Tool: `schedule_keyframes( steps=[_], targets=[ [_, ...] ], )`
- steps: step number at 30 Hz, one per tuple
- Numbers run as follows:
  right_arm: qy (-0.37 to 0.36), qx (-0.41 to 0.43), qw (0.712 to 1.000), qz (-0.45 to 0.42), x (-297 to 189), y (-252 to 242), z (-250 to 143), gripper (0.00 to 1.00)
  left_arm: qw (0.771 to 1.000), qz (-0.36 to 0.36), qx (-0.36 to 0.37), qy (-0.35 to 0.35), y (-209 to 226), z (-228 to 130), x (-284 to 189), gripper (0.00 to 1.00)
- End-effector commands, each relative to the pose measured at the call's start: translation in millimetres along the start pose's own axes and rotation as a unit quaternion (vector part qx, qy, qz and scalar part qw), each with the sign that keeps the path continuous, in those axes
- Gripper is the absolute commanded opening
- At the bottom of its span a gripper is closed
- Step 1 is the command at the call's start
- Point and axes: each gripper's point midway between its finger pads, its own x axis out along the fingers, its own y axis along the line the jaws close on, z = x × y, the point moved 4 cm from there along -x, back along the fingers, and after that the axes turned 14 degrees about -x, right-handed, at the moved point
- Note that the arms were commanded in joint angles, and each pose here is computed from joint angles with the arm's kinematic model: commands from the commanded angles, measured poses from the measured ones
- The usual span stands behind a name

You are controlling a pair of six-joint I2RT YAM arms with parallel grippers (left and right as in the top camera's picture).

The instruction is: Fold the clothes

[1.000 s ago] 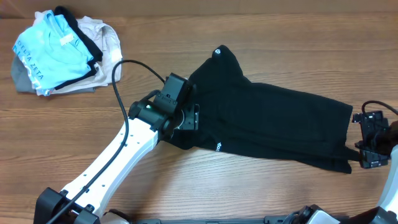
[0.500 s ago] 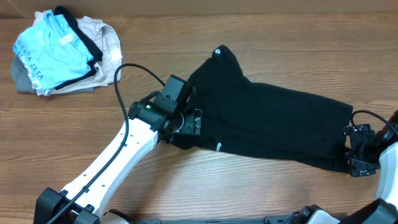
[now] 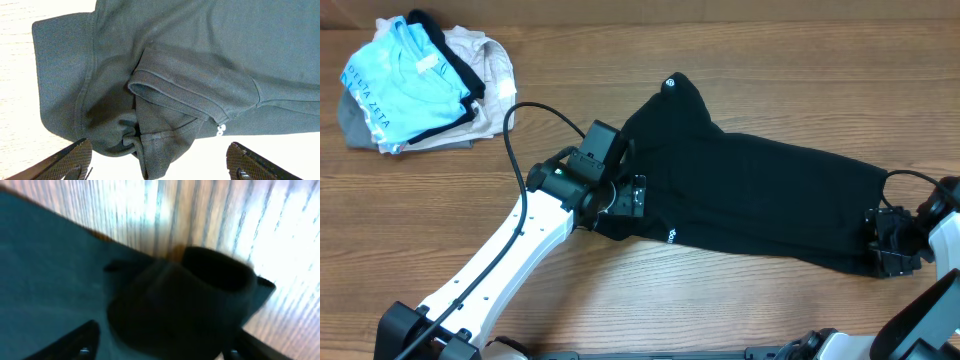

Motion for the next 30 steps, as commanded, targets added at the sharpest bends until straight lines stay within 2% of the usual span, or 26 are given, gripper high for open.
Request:
schedule_keyframes(
  steps=[1,14,15,22,23,24,25,26,27,30],
  targets=[
    [-0.012,-0.001,1.000,0.004,-0.2,2.1,4.0,0.72,1.000,-0.011,0.009,-0.006,-4.2,3.2,-6.1,0.89],
    [-0.036,0.010,0.997,0.071,-1.8,26.5,16.7,0.24,1.000,-0.012,0.009,-0.006,-4.5,3.3,-6.1,0.89],
    [-0.039,0.014,0.996,0.079,-1.4,30.7,18.2,0.22,1.000,-0.012,0.009,-0.006,-4.5,3.3,-6.0,0.89],
    [-0.070,-0.033,0.989,0.123,5.3,69.7,22.3,0.24,1.000,-0.007,0.008,0.007,-3.3,0.2,-0.1,0.89],
    [-0.076,-0.043,0.988,0.125,5.8,75.3,21.8,0.27,1.000,-0.006,0.008,0.011,-2.8,-0.6,1.0,0.89],
    [-0.083,-0.051,0.988,0.124,6.1,79.4,20.9,0.38,1.000,-0.006,0.008,0.014,-2.8,-1.6,1.7,0.88],
    [-0.093,-0.059,0.987,0.116,6.5,82.1,20.3,0.59,1.000,-0.007,0.008,0.019,-2.9,-2.8,2.5,0.87],
    [-0.104,-0.063,0.987,0.102,7.0,82.0,20.7,0.87,1.000,-0.009,0.008,0.022,-3.3,-3.8,3.0,0.86],
    [-0.110,-0.065,0.988,0.091,7.6,80.6,20.9,0.99,1.000,-0.010,0.007,0.025,-3.5,-4.4,3.1,0.85],
    [-0.105,-0.062,0.990,0.066,7.5,73.6,18.2,1.00,0.999,-0.014,0.008,0.028,-4.6,-5.6,2.9,0.84]
  ],
)
